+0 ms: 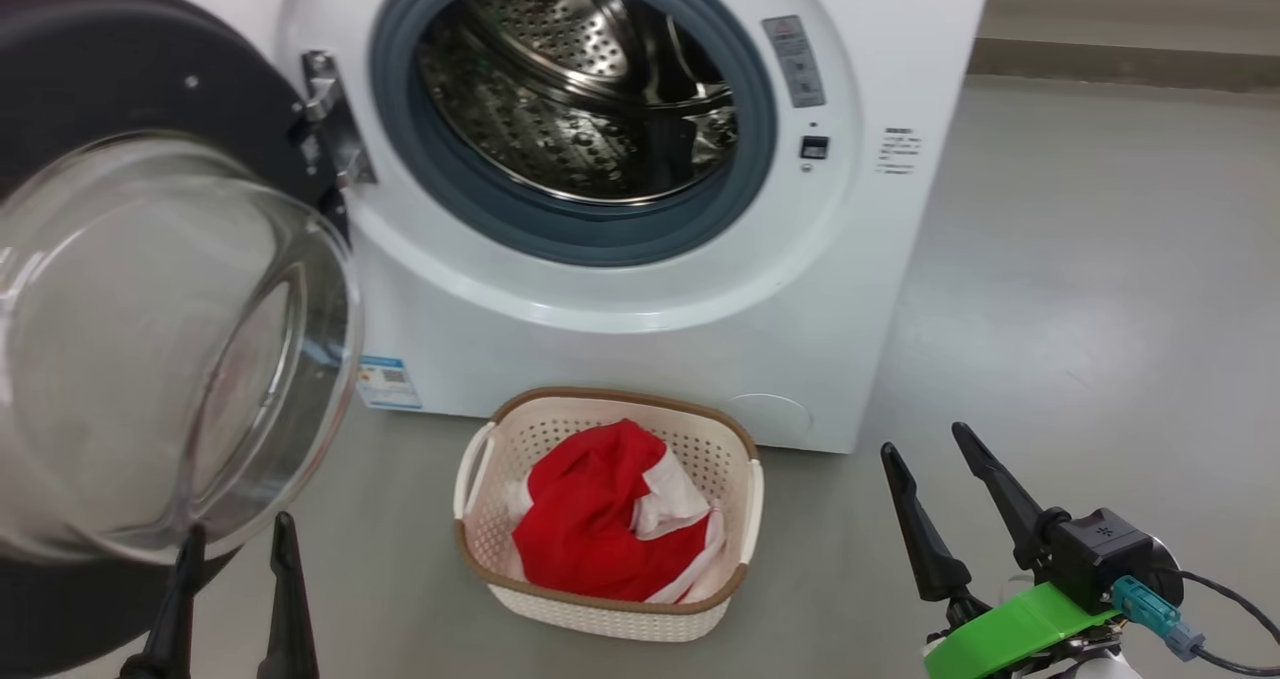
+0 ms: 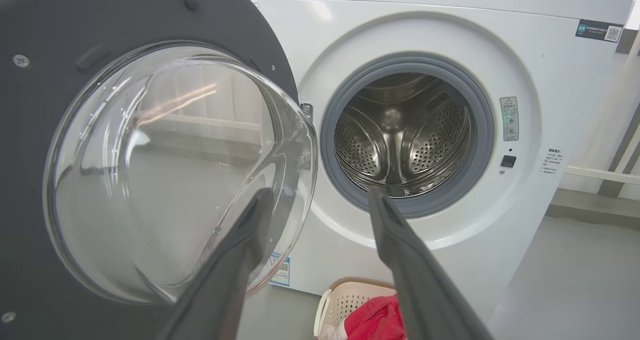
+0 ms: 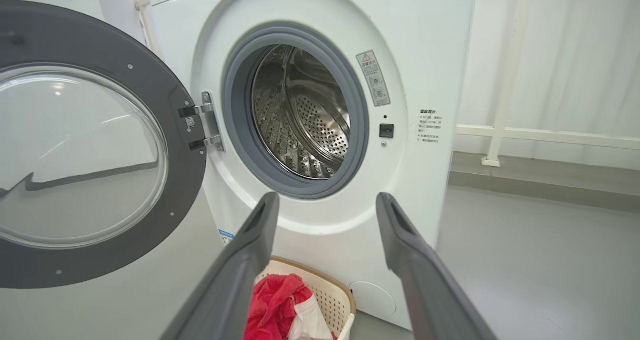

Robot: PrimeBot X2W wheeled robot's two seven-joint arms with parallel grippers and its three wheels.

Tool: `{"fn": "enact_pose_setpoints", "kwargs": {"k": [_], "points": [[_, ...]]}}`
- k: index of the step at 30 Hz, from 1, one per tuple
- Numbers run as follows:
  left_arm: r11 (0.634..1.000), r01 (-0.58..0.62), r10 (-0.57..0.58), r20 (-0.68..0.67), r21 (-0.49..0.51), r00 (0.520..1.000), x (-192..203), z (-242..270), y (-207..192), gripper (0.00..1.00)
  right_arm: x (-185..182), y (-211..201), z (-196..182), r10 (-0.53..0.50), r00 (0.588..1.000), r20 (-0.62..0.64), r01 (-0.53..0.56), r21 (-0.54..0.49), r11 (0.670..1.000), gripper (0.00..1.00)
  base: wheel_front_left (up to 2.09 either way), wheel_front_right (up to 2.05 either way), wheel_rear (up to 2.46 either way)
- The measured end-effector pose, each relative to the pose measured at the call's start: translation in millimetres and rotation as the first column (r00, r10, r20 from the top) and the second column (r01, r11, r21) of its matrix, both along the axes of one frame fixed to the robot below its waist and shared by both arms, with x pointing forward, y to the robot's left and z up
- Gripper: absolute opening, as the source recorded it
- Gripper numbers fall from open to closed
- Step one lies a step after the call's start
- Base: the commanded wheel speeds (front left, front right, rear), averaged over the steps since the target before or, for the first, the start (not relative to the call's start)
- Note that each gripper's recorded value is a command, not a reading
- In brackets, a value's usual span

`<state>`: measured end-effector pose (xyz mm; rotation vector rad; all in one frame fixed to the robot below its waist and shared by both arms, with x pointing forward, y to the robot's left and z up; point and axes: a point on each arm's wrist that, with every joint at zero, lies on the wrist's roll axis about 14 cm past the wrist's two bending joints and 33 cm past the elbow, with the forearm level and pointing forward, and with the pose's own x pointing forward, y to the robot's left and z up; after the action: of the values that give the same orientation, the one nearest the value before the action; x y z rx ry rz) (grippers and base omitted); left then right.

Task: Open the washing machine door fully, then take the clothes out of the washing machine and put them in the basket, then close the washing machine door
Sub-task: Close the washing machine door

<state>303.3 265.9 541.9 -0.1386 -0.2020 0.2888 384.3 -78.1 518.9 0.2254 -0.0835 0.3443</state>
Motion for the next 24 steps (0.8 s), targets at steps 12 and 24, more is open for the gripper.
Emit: {"fn": "enact_pose_setpoints", "kwargs": {"k": [12,24], "points": [[0.989,-0.150,0.150,0.013,0.012,0.989,-37.2,8.3,34.8,1.00,4.0,53.5,5.3,0.153,0.988,0.015,-0.153,-0.002,0.988,1.00,0.00,0.00,0.00],[0.965,-0.262,0.262,-0.010,0.012,0.965,-77.2,2.7,59.3,1.00,2.5,92.2,9.8,0.260,0.965,0.027,-0.260,-0.009,0.966,1.00,0.00,0.00,0.00]]}}
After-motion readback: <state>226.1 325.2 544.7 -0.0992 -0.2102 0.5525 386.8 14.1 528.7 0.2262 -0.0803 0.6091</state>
